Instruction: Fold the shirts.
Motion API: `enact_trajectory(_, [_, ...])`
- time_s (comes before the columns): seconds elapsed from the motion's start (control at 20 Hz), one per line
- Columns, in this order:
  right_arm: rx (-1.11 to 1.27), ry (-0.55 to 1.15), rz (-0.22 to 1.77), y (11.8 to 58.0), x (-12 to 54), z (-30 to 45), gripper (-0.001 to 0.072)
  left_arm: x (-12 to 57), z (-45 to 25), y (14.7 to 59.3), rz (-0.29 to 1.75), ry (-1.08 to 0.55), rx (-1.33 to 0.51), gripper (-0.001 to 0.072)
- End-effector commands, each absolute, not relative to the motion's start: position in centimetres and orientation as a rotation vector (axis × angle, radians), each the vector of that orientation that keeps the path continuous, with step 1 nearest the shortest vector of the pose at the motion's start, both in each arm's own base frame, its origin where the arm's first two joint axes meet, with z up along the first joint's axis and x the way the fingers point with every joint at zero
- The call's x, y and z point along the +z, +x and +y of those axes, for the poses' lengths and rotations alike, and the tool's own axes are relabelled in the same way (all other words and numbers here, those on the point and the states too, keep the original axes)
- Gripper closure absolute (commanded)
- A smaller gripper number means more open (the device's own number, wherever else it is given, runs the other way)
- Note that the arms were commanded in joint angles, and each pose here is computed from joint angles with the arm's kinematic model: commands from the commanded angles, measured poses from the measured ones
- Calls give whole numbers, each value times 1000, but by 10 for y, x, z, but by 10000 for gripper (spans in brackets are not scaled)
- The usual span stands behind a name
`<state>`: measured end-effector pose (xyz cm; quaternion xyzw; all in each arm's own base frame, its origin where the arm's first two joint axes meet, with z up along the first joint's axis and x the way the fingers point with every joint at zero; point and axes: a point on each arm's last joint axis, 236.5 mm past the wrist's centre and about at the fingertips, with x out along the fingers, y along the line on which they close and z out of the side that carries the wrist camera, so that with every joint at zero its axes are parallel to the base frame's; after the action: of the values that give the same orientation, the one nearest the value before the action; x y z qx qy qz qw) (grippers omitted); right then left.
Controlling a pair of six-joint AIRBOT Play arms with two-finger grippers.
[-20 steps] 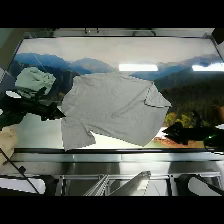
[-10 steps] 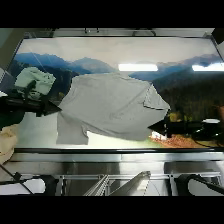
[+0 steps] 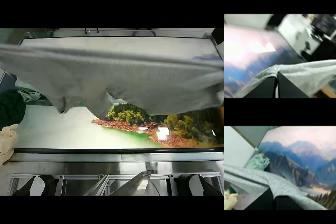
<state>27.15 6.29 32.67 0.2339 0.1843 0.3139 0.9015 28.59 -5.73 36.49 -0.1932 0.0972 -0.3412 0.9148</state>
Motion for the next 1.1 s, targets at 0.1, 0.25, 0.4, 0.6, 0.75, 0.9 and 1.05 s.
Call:
enact_trajectory(0.1, [627, 258, 225, 247, 424, 82, 698, 439, -83, 247, 78, -227, -692, 686])
enact_trajectory(0.25, [587, 411, 323, 279, 394, 48, 698, 415, -71, 279, 225, -185, -710, 687])
enact_trajectory(0.4, [558, 611, 471, 314, 323, 15, 698, 369, -75, 334, 412, -222, -764, 687])
enact_trajectory(0.6, [510, 885, 642, 369, 191, -2, 698, 251, -112, 416, 735, -257, -860, 687])
enact_trajectory(0.75, [516, 982, 790, 400, 98, 6, 698, 150, -134, 466, 951, -305, -895, 688])
enact_trajectory(0.9, [573, 1126, 835, 433, 36, 22, 698, 68, -152, 498, 1100, -377, -927, 692])
enact_trajectory(1.05, [569, 1217, 737, 472, 5, 13, 698, 20, -154, 534, 1113, -417, -887, 692])
